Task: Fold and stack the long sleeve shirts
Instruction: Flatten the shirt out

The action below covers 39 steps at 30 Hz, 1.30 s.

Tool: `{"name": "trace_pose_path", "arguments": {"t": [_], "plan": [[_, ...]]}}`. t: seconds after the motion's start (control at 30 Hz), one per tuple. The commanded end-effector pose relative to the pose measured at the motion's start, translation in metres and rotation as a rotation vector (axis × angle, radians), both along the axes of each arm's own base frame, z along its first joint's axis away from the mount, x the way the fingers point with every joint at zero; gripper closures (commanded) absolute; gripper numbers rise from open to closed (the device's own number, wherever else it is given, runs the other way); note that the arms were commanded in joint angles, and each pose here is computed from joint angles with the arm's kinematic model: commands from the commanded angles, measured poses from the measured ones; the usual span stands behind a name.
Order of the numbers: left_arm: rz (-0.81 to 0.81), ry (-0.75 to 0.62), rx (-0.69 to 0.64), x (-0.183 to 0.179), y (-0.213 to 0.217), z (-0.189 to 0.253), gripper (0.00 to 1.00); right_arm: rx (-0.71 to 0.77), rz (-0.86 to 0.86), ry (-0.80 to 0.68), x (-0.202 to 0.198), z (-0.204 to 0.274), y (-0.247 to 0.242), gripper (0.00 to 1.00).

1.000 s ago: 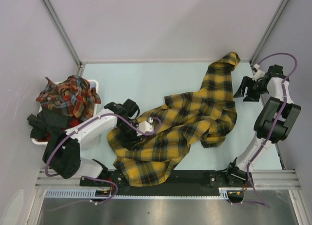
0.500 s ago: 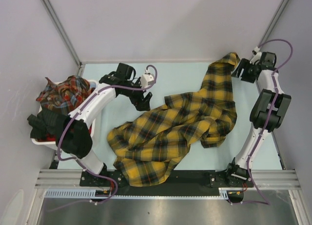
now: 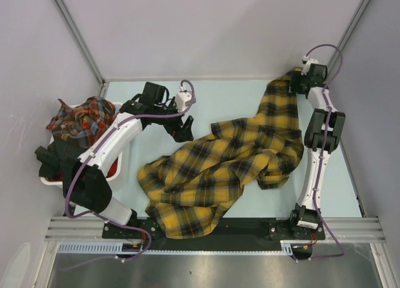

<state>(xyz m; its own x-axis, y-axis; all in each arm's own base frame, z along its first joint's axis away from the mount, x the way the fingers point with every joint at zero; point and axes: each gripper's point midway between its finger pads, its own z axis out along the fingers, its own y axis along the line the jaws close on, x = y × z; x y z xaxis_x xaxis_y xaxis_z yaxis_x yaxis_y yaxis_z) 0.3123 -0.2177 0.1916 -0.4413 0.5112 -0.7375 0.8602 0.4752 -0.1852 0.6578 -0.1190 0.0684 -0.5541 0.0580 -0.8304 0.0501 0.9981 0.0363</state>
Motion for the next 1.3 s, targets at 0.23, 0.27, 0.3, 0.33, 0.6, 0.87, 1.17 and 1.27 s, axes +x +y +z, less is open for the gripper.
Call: {"name": "trace_pose_path", "arguments": {"t": [0.23,0.27,0.3,0.33,0.6,0.87,1.17,1.27], "plan": [[0.035,-0.021,0.0,-0.004,0.006,0.007,0.06,-0.264,-0.15,-0.262,0.05,0.058,-0.04,0.51],[0.04,-0.023,0.003,-0.003,0.006,0.006,0.06,-0.273,-0.15,-0.272,0.051,0.065,-0.042,0.59],[0.043,-0.028,0.007,-0.002,0.007,0.005,0.06,-0.286,-0.156,-0.313,0.055,0.078,-0.043,0.77],[0.048,-0.035,0.014,-0.001,0.009,0.005,0.06,-0.294,-0.161,-0.328,0.055,0.089,-0.044,0.88],[0.086,-0.081,0.013,0.004,0.018,0.012,0.06,-0.267,0.014,-0.298,0.012,0.164,-0.01,1.0],[0.088,-0.112,-0.077,0.002,0.017,0.03,0.07,-0.088,0.443,-0.286,-0.196,0.29,0.103,1.0],[0.042,-0.1,-0.101,0.002,0.011,0.019,0.08,-0.004,0.777,-0.104,-0.417,0.224,0.215,1.0],[0.017,-0.076,-0.106,0.003,0.006,0.008,0.08,0.053,0.722,-0.032,-0.427,0.204,0.217,1.0]]}}
